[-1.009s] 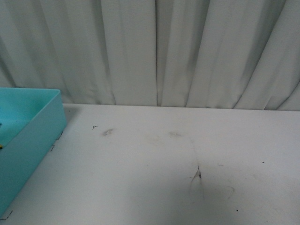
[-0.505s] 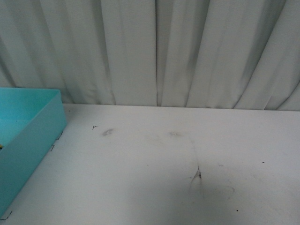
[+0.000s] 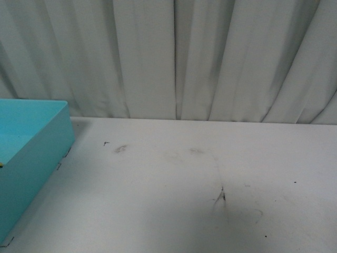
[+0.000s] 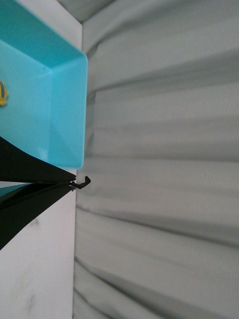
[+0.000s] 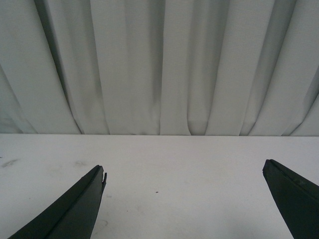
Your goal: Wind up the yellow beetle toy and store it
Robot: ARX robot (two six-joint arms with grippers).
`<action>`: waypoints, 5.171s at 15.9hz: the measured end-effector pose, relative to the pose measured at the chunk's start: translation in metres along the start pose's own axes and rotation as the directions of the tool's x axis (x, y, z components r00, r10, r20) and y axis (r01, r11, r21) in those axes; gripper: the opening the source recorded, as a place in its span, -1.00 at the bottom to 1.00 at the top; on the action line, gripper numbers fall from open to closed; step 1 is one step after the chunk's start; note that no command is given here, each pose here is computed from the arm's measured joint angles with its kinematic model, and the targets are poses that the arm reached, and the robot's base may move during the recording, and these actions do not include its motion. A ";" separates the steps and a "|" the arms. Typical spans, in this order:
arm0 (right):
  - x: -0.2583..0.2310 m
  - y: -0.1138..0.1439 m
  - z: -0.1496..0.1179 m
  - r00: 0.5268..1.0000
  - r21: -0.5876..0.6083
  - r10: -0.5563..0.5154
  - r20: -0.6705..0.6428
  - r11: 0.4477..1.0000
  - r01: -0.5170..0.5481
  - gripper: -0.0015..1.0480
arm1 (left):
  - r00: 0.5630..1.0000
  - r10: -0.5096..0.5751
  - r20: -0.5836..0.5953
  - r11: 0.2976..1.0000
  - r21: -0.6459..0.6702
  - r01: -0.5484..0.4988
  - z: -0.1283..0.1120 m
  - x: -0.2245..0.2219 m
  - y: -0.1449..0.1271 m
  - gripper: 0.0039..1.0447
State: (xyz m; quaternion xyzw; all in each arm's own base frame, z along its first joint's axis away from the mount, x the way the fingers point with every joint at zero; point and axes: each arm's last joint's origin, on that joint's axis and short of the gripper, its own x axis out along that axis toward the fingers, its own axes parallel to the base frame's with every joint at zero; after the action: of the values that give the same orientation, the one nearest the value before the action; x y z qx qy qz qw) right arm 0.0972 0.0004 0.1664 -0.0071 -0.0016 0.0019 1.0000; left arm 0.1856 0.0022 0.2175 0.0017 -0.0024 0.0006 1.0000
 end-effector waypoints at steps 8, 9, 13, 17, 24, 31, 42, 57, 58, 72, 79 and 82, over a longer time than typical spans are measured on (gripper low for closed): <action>0.000 0.000 0.000 1.000 0.000 0.000 0.000 1.000 0.000 0.87 | 1.000 0.000 -0.014 1.000 0.000 0.000 -0.035 -0.043 -0.002 -0.97; 0.000 0.000 0.000 1.000 0.000 0.000 0.000 1.000 0.000 0.87 | 1.000 0.000 -0.012 1.000 0.000 0.000 -0.036 -0.046 -0.002 -0.97; 0.000 0.000 0.000 1.000 0.000 0.000 0.000 1.000 0.000 0.87 | 1.000 0.000 0.007 1.000 0.000 0.000 -0.043 -0.058 -0.002 -0.97; 0.000 0.000 0.000 1.000 0.000 0.000 0.000 1.000 0.000 0.87 | 1.000 0.000 0.011 1.000 0.000 0.000 -0.047 -0.066 -0.002 -0.97; 0.000 0.000 0.000 1.000 0.000 0.000 0.000 1.000 0.000 0.87 | 1.000 0.000 0.006 1.000 0.000 0.000 -0.047 -0.074 -0.002 -0.97; 0.000 0.000 0.000 1.000 0.000 0.001 0.000 1.000 -0.001 0.87 | 1.000 0.001 0.015 1.000 0.000 -0.001 -0.047 -0.089 -0.002 -0.97; 0.000 0.000 0.000 1.000 0.000 0.000 0.000 1.000 0.000 0.87 | 1.000 -0.001 -0.004 1.000 0.000 0.001 -0.051 -0.088 -0.002 0.88; 0.000 0.000 0.001 1.000 0.000 0.000 0.013 1.000 0.000 0.87 | 1.000 -0.001 0.001 1.000 -0.001 0.001 -0.050 -0.088 -0.002 0.88; 0.000 0.000 -0.001 1.000 0.000 0.000 -0.009 1.000 0.000 0.87 | 1.000 -0.005 -0.008 1.000 0.000 0.005 -0.051 -0.088 -0.002 0.88; 0.000 0.000 0.000 1.000 0.000 0.000 0.003 1.000 0.000 0.87 | 1.000 -0.002 -0.002 1.000 0.000 0.002 -0.051 -0.088 -0.002 0.88; 0.000 0.000 0.000 1.000 0.001 0.000 0.002 1.000 0.000 0.87 | 1.000 -0.002 -0.004 1.000 -0.002 0.002 -0.051 -0.088 -0.002 0.88; 0.000 0.000 0.000 1.000 0.003 -0.001 0.001 1.000 0.001 0.87 | 1.000 -0.002 -0.003 1.000 -0.001 0.002 -0.051 -0.088 -0.002 0.88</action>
State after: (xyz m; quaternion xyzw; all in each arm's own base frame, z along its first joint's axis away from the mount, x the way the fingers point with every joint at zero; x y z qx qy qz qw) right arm 0.0972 0.0004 0.1666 -0.0054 -0.0022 0.0013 1.0000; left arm 0.0974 -0.0001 0.1664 0.0010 -0.0007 -0.0004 1.0000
